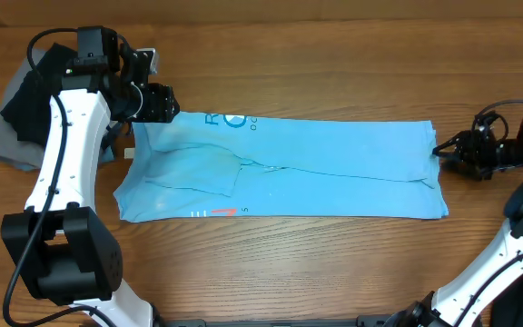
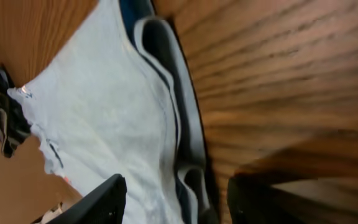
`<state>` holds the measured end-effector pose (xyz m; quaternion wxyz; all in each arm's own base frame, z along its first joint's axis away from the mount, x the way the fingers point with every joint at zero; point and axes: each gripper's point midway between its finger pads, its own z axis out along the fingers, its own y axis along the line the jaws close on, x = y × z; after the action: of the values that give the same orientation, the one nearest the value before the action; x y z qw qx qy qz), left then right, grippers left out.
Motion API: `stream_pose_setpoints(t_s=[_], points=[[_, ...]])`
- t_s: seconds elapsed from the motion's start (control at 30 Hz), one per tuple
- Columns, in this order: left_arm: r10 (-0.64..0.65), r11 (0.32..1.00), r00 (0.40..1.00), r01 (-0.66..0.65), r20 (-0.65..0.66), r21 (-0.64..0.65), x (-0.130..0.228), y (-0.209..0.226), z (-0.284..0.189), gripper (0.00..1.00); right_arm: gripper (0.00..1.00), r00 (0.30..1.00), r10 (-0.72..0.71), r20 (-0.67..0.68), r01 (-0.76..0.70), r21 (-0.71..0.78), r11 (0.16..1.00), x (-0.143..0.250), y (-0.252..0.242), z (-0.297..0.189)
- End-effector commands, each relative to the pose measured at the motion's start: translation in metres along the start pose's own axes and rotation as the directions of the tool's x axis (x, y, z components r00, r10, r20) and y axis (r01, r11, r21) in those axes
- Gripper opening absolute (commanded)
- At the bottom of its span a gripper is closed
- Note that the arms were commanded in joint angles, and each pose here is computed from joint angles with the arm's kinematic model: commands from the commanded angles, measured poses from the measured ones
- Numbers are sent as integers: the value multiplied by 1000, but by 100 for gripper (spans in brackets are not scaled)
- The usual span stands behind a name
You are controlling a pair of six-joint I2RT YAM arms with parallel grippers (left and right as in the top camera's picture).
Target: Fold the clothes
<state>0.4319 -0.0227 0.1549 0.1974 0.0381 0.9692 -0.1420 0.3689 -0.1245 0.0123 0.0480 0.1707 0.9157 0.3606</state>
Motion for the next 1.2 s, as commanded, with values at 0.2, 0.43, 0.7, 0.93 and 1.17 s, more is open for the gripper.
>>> stream_pose_setpoints(t_s=[0.2, 0.43, 0.7, 0.93, 1.17], points=[[40, 999, 998, -40, 42, 5, -9, -5, -16, 69, 57, 996, 18, -93, -5, 139, 990, 16, -41, 24], [39, 999, 998, -40, 42, 12, -8, -6, -16, 68, 56, 978, 15, -209, 17, 152, 988, 48, -32, 59], [36, 999, 999, -37, 34, 14, -6, -6, -15, 68, 46, 964, 81, -255, -28, 204, 979, 62, -34, 67], [33, 999, 999, -33, 21, 15, -3, -6, -15, 68, 33, 965, 160, -209, -110, 230, 967, 56, -44, 56], [33, 999, 999, -33, 22, 15, -3, -6, -15, 68, 19, 985, 152, -85, -134, 190, 973, 32, -25, 20]])
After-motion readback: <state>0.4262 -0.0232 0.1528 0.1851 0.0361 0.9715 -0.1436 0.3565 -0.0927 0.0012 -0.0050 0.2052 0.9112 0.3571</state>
